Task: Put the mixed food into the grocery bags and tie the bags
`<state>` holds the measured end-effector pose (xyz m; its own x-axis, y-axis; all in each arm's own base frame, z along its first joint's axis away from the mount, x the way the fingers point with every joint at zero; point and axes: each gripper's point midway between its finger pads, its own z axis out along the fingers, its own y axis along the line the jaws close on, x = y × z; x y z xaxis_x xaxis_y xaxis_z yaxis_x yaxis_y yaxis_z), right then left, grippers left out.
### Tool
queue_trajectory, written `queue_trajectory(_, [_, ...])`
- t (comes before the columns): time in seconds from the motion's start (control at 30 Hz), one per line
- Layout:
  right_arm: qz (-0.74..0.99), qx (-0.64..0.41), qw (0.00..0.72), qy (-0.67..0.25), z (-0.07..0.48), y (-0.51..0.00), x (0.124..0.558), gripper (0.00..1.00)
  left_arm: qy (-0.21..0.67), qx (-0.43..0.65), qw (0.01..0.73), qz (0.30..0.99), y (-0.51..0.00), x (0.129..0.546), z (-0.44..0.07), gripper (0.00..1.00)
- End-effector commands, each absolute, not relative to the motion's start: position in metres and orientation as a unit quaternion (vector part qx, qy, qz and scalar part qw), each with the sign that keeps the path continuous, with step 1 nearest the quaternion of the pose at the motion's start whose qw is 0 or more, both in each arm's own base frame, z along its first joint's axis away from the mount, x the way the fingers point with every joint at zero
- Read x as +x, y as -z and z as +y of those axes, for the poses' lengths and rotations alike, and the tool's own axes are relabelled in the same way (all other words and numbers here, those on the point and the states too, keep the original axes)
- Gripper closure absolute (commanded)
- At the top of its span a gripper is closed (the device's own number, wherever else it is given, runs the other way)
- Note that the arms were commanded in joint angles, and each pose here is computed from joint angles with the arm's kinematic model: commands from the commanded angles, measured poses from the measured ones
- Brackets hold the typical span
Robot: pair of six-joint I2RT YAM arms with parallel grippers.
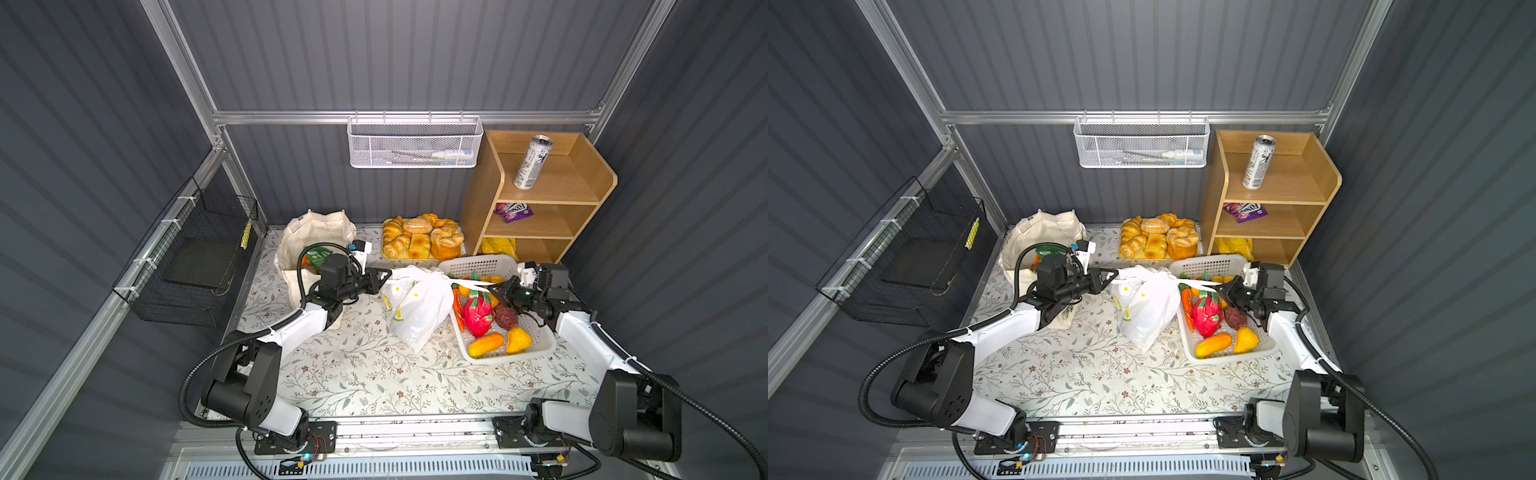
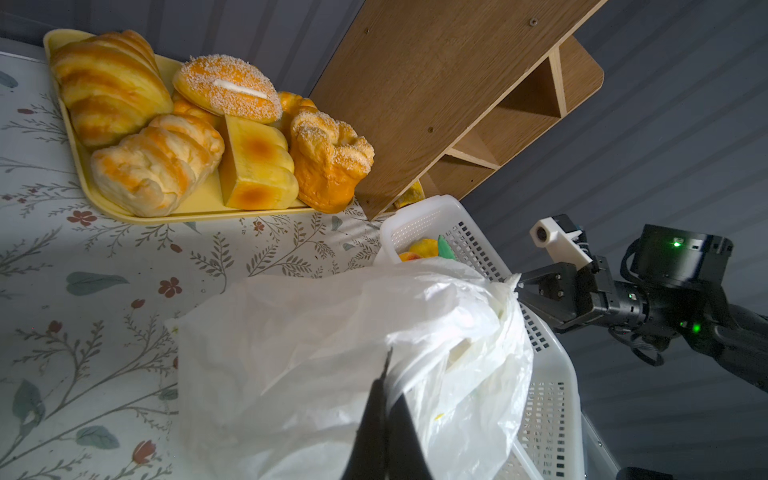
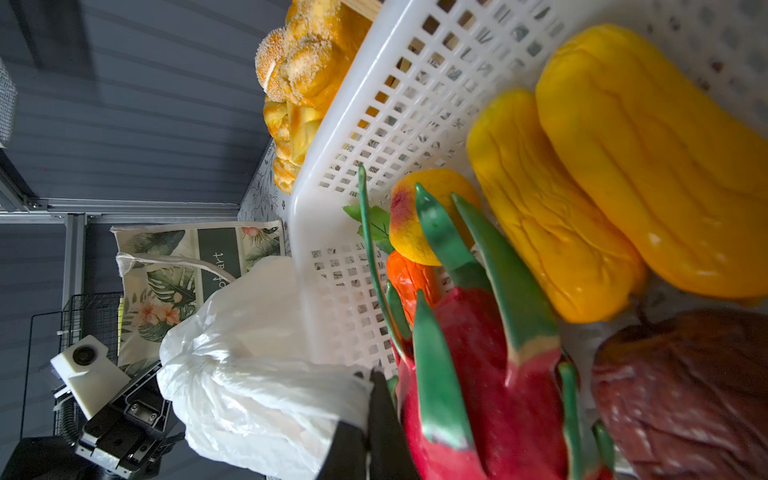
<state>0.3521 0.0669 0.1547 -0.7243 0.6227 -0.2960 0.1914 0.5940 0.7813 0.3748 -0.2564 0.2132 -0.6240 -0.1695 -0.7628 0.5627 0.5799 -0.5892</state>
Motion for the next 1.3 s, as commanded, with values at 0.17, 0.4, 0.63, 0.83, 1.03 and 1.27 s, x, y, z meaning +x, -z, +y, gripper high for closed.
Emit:
queue_trajectory(0.17, [0.876, 0.093, 0.321, -0.347, 0.115, -0.193, 0.366, 1.0, 0.361, 0.204, 0.487, 0.768, -0.26, 0.396, -0.258, 0.65])
queue_trajectory(0.4, [0.877, 0.035, 0.318, -0.358, 0.147, -0.208, 0.359, 1.0, 0.342, 0.288, 0.479, 0.755, -0.278, 0.383, -0.27, 0.57])
queue_trajectory(0.63, [0.882, 0.013, 0.308, -0.357, 0.159, -0.204, 0.354, 1.0, 0.26, 0.394, 0.422, 0.774, -0.267, 0.381, -0.306, 0.5])
queue_trajectory(0.83, [0.887, 0.002, 0.295, -0.356, 0.166, -0.194, 0.348, 1.0, 0.194, 0.449, 0.364, 0.792, -0.238, 0.382, -0.328, 0.42])
queue_trajectory(1.03, [0.889, -0.004, 0.29, -0.355, 0.17, -0.19, 0.346, 0.94, 0.161, 0.482, 0.334, 0.794, -0.22, 0.385, -0.335, 0.0])
queue_trajectory(1.27, [0.89, -0.009, 0.289, -0.352, 0.17, -0.187, 0.344, 0.78, 0.145, 0.499, 0.332, 0.787, -0.222, 0.382, -0.332, 0.0])
